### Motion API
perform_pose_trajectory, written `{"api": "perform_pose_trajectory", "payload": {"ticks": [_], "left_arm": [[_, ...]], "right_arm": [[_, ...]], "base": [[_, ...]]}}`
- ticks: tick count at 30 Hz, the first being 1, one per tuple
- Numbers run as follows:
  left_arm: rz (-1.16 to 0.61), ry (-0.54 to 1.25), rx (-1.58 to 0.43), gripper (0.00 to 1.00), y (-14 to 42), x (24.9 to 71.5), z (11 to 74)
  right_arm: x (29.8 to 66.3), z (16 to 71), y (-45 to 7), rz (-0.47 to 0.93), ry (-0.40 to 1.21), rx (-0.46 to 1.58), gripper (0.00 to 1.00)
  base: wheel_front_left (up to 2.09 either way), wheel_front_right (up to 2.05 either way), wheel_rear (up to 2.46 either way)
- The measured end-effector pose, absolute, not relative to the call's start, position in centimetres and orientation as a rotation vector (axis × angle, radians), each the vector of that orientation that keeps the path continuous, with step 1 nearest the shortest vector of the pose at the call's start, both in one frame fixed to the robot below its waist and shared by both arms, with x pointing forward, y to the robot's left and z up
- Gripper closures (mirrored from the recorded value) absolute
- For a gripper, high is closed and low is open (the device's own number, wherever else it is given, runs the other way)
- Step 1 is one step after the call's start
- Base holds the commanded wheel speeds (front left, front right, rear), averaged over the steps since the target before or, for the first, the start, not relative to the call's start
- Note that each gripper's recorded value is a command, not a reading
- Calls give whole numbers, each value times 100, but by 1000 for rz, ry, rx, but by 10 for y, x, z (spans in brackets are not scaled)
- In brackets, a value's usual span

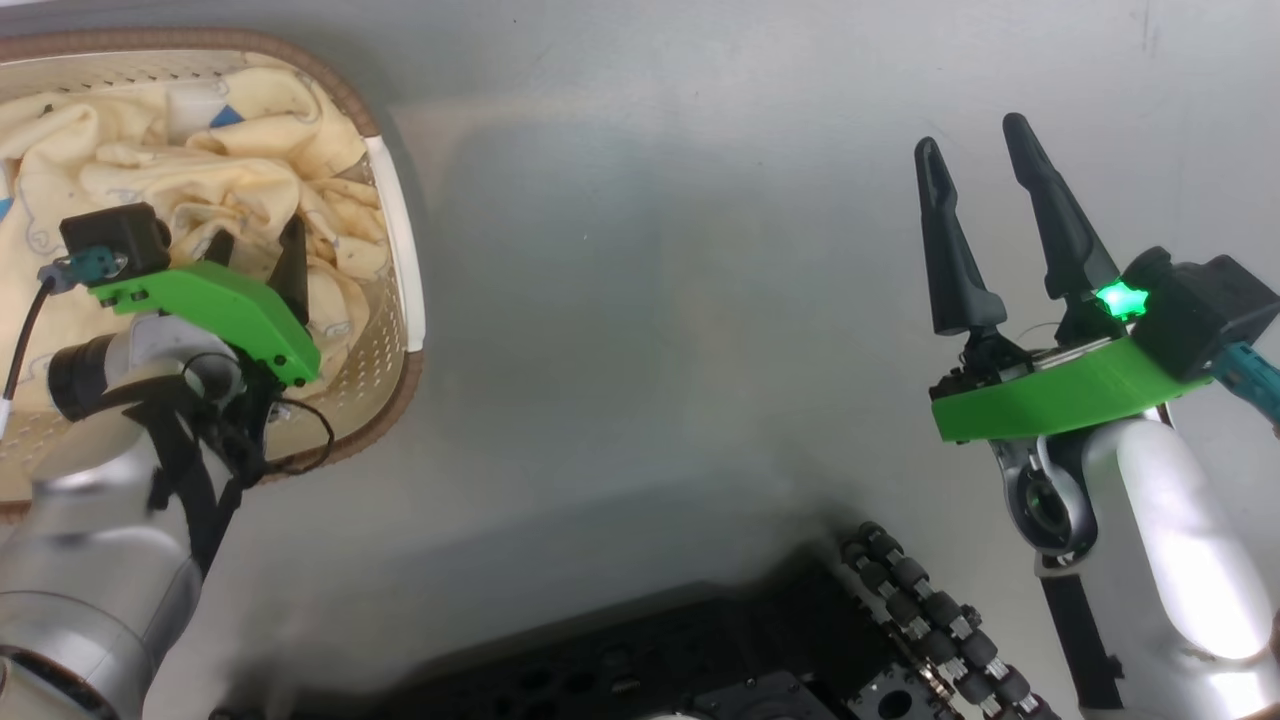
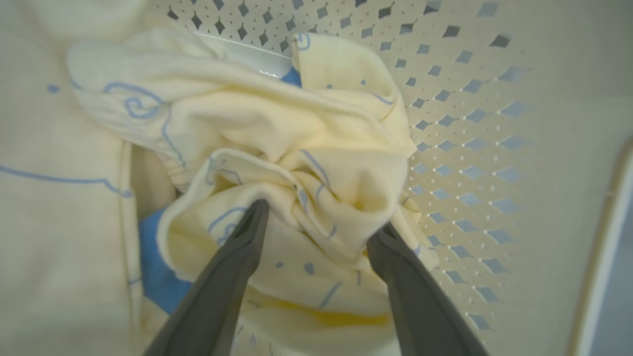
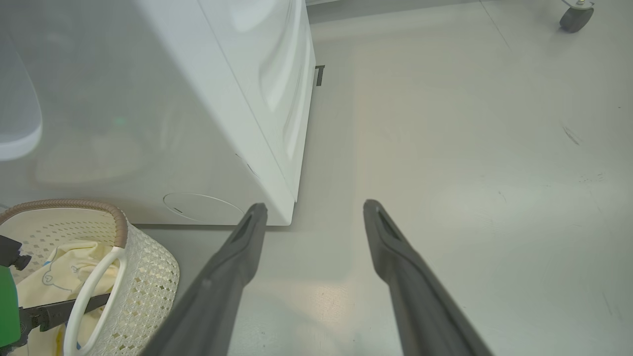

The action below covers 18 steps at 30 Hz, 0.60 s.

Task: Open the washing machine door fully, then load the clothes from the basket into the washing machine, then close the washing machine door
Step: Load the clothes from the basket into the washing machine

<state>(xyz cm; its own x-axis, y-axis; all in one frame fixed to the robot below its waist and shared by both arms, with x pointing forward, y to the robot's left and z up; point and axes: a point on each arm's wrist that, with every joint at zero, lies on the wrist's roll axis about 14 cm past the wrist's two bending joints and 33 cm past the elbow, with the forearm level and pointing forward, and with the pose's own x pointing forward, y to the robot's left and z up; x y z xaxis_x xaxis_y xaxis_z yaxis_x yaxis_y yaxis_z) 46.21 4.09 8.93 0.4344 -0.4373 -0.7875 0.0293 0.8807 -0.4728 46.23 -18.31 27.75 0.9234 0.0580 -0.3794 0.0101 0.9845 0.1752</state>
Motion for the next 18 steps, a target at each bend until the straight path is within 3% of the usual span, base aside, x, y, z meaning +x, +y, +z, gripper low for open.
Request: {"api": "perform_pose_trajectory", "payload": {"ticks": [5,6,9,13,18], "left_arm": [[-300,1083,-418,0,40,464,88],[-300,1084,-416,4,40,463,87],[-304,1081,-404,41,40,463,87],[-304,1078,-396,100,40,463,87],[-303,1075,-386,100,43,463,89]], "right_arm": [[462,275,-183,25,399,172,0],[462,274,-183,25,400,172,0],[462,274,-183,24,401,172,0],[462,273,-184,22,401,172,0],[464,275,-182,26,394,177,0]], "base": [[0,0,0],[0,0,0],[0,0,0],[0,0,0],[0,0,0]]}}
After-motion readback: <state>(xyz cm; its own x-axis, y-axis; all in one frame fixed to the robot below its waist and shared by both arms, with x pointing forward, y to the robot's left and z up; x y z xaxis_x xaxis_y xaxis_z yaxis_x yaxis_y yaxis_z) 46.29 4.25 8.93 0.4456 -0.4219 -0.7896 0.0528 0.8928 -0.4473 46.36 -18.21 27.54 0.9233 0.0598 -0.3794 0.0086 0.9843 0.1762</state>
